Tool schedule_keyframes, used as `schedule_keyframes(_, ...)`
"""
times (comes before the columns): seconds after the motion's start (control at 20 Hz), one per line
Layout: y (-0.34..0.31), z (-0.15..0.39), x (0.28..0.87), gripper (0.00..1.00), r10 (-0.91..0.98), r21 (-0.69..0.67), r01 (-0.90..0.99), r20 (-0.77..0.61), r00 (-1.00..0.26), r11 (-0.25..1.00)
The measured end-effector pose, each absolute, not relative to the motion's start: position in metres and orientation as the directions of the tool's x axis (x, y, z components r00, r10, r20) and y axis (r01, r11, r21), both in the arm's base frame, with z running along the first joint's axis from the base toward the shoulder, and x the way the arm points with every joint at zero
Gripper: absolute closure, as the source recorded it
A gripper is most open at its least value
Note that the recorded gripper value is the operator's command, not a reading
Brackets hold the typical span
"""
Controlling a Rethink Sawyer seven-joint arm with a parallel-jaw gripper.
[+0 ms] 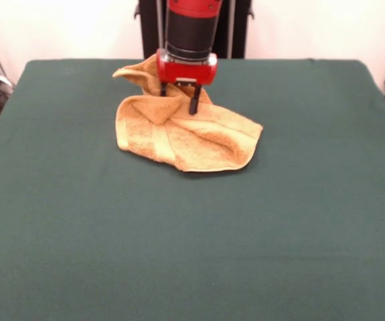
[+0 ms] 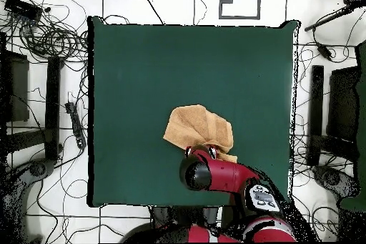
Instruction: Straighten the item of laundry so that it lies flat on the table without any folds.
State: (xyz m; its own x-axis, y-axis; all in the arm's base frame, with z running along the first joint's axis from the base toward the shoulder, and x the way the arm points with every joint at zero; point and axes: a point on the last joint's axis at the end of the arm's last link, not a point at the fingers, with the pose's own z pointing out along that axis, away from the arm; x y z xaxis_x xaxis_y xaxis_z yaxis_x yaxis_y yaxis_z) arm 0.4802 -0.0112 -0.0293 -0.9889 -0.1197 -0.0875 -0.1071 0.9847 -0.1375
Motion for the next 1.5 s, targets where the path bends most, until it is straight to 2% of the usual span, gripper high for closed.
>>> schedule_keyframes(0.75,-0.0107,-0.0292,0.4801,0.0,-0.122,-0.14,-0.109,-0.088,-0.989,0.984)
schedule_keyframes(0.8,-0.0107,-0.0291,0.4803,1.0,-0.122,-0.14,-0.109,-0.089,-0.988,0.984)
schedule_keyframes(1.5,-0.0119,-0.0291,0.4812,1.0,-0.121,-0.141,-0.107,-0.097,-0.988,0.984)
